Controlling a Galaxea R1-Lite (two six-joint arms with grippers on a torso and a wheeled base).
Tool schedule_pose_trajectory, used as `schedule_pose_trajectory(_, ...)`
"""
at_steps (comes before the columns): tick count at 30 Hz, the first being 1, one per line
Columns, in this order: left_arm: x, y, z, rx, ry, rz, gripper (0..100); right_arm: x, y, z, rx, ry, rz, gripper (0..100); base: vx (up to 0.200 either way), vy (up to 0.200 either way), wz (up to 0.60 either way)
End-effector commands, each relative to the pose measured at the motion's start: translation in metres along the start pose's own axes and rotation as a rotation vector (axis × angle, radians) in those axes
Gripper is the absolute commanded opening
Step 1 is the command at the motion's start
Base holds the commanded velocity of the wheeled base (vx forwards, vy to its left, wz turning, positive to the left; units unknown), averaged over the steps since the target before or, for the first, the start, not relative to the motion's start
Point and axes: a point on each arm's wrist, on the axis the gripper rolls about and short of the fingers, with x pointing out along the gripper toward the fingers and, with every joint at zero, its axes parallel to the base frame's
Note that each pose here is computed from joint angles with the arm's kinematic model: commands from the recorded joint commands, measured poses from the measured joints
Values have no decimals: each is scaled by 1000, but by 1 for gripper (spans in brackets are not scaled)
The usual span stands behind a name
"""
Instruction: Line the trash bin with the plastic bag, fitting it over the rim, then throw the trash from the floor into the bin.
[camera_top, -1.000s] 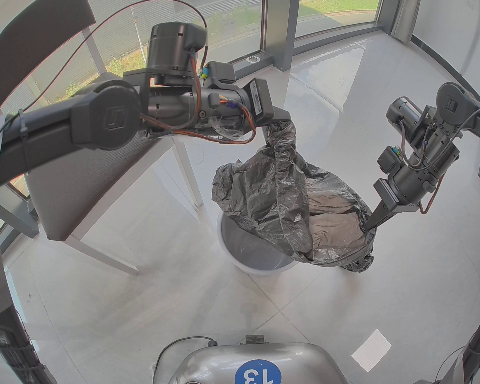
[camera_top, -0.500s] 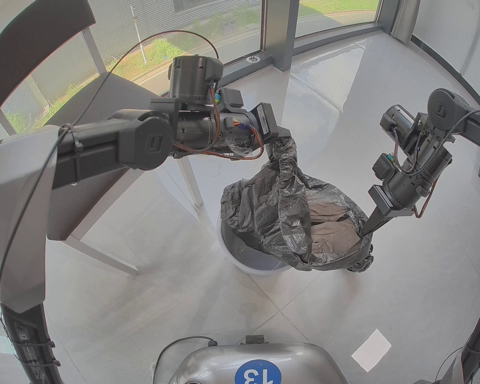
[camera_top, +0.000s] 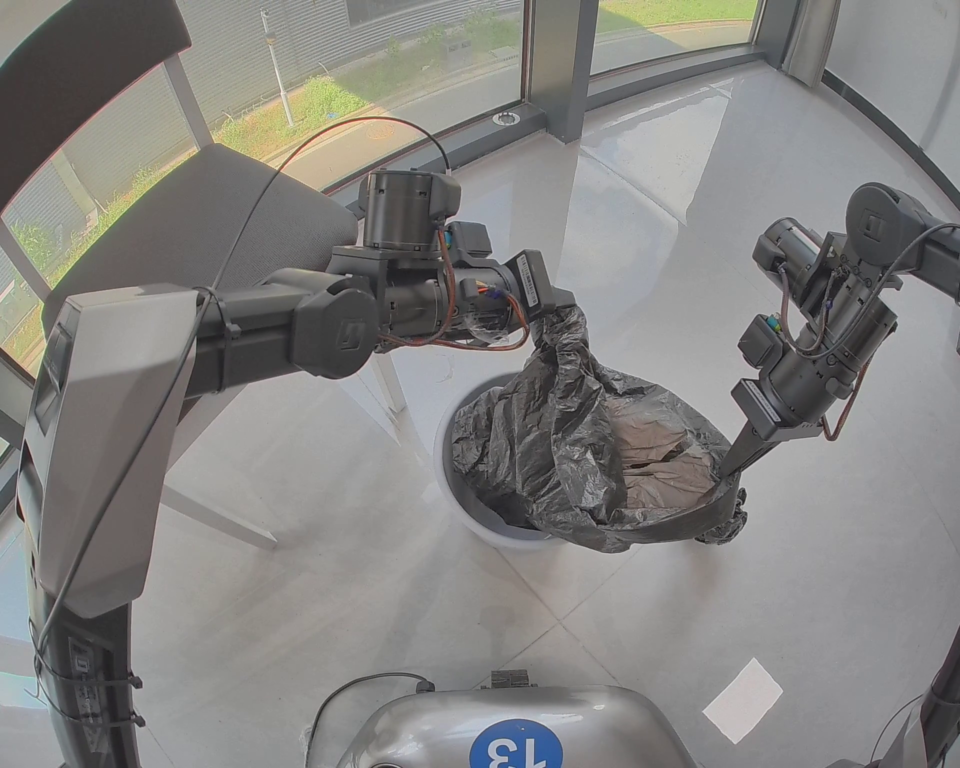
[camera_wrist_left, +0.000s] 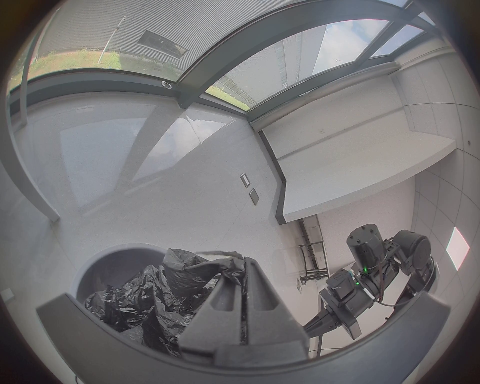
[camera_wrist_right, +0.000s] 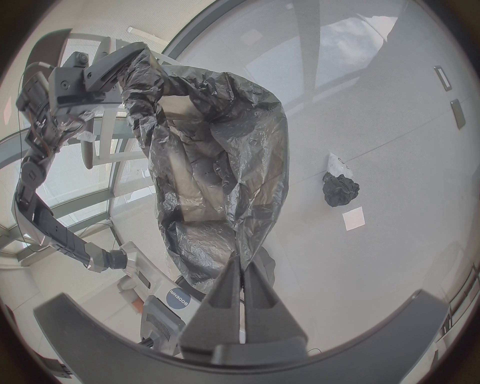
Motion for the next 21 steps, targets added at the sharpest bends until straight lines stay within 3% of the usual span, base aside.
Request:
schedule_pose_trajectory(1, -6, 18, 5, -12, -11, 40, 0, 17, 0, 6, -13, 35, -1, 0, 0, 0, 0)
schedule_pose_trajectory(5, -27, 25, 20, -9, -47, 72, 0, 36, -4, 14, -26, 60, -15, 0, 0, 0, 0)
schedule_pose_trajectory(14, -36, 28, 9, -15, -28, 122, 0, 67, -19, 25, -30, 106, -19, 0, 0, 0, 0)
schedule_pose_trajectory(21, -22, 30, 13, 15, -94, 80, 0, 63, -31, 25, -33, 92, -25, 0, 0, 0, 0)
